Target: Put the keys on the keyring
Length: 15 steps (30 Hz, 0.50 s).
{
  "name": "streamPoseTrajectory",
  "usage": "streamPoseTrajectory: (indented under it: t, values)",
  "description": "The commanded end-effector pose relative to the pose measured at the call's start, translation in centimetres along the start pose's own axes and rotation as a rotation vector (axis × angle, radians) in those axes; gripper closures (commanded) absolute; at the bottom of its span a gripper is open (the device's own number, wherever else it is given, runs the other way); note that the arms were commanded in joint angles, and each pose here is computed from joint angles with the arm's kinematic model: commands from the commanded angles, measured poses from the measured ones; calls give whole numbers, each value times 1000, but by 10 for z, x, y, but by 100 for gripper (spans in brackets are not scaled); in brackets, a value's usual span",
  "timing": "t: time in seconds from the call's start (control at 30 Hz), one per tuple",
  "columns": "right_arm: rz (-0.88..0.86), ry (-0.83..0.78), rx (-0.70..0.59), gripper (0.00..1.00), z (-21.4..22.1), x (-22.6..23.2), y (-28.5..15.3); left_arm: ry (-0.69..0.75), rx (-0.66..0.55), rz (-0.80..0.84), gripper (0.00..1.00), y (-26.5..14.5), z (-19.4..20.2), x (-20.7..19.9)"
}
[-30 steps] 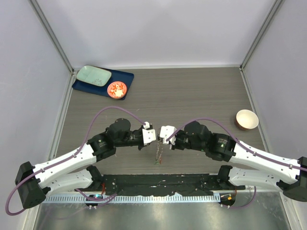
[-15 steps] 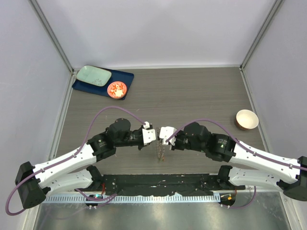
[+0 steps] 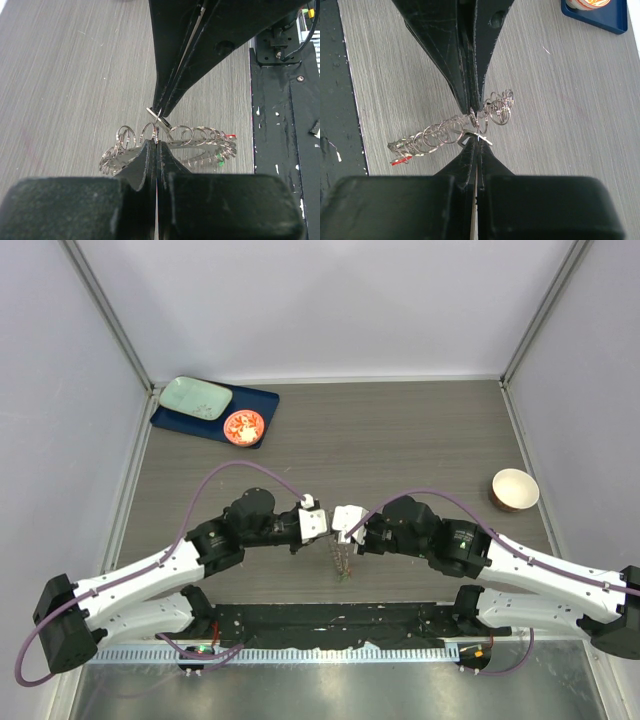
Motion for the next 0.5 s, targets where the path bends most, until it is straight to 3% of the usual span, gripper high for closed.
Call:
streamPoseTrajectory:
  t: [0.0,0.47]
  values:
    - [19,-9,0,99,-3,-2,1,35,-87,-53,100,2,-16,12]
    - [7,-12,29,99,3,0,5,22,-92,-64,100,4,-6,7]
Point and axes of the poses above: each gripper's point midway between its finger pads, its own y axis out along the fingers, its own x axis along the line the jaws close on, z = x × y, the point moved 5 cm from there along -y, back along the fingers, and after that the axes turned 10 degrees about y, right-handed, at the moved point
